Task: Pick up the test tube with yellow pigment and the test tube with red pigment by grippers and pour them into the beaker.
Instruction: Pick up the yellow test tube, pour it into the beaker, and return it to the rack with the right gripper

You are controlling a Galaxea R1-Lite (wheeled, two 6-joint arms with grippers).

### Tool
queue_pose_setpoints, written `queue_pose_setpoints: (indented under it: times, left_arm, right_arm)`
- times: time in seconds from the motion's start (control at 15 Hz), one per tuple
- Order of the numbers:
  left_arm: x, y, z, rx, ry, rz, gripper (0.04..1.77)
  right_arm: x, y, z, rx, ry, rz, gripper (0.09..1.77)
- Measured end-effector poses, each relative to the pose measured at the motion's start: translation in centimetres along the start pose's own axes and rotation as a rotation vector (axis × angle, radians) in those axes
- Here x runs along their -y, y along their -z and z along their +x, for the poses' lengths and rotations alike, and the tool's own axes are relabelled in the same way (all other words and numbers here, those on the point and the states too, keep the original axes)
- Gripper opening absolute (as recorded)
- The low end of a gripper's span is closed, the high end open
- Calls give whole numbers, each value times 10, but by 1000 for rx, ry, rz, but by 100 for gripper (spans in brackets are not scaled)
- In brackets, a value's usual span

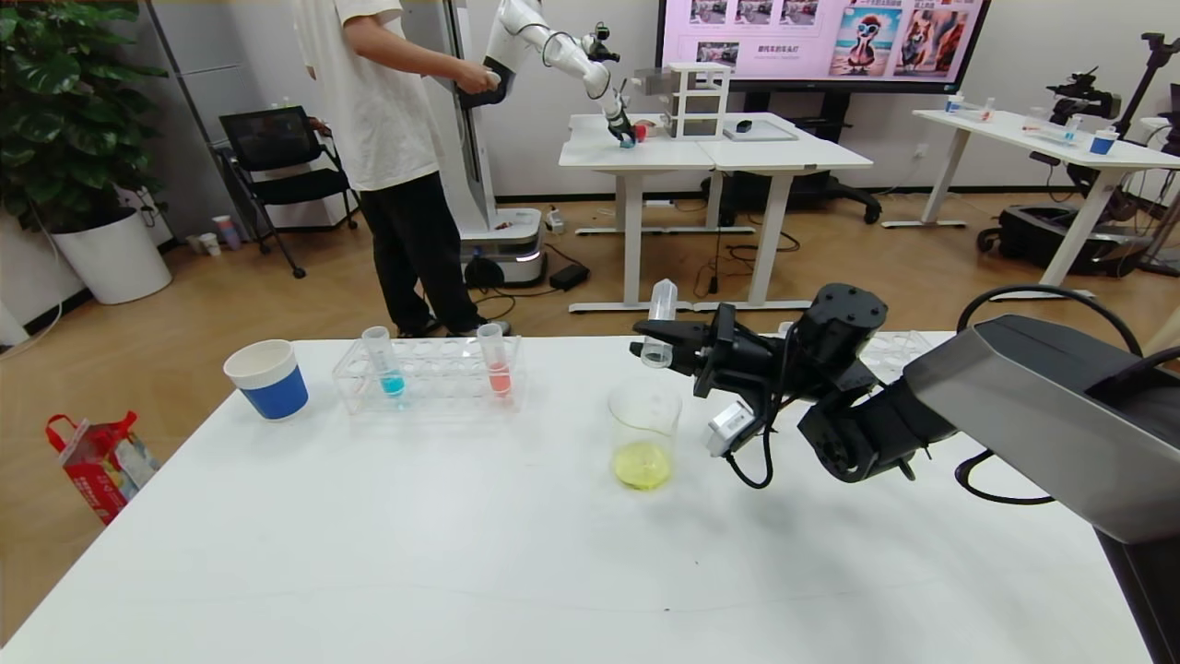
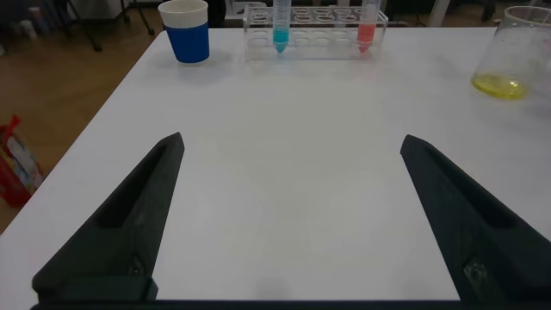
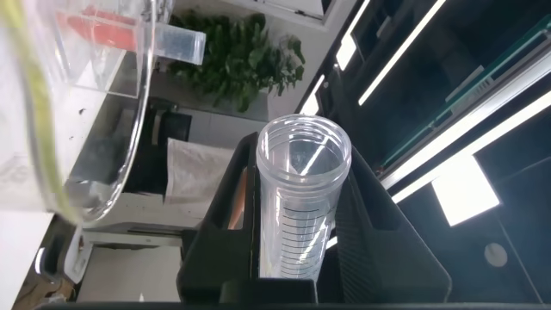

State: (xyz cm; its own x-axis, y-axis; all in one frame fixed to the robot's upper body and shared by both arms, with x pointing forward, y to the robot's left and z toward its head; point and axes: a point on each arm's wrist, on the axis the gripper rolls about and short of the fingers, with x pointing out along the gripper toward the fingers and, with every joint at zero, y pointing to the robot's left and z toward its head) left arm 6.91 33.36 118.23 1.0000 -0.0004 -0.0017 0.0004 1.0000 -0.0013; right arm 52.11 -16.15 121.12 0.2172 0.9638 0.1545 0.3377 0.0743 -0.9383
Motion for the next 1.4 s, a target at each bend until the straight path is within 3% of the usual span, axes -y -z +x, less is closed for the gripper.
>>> queue_pose_setpoints:
  times: [0.13, 0.27, 0.53, 0.67, 0.87, 1.0, 1.07, 1.27, 1.4]
  left_arm:
    - [0, 0, 0, 0, 0, 0, 175]
    - [0, 0, 0, 0, 0, 0, 175]
    - [0, 0, 0, 0, 0, 0, 175]
    - [0, 0, 0, 0, 0, 0, 175]
    - [0, 0, 0, 0, 0, 0, 175]
    - [0, 0, 0, 0, 0, 0, 175]
    - [0, 0, 0, 0, 0, 0, 175]
    - [0, 0, 0, 0, 0, 0, 175]
    - [0, 0, 0, 0, 0, 0, 175]
  right_arm:
    - [14, 4, 2, -11, 18, 13, 51]
    - [43, 11, 1, -65, 60, 116, 51]
    - [109, 10, -8, -298, 222, 431, 51]
    - [127, 0, -17, -415, 311, 632, 51]
    - [136, -17, -32, -632, 479, 917, 51]
    - [137, -28, -39, -725, 581, 1108, 51]
    - [137, -32, -43, -761, 606, 1190, 51]
    - [131, -35, -64, -967, 598, 1404, 51]
    - [140, -30, -82, -1035, 651, 1483, 51]
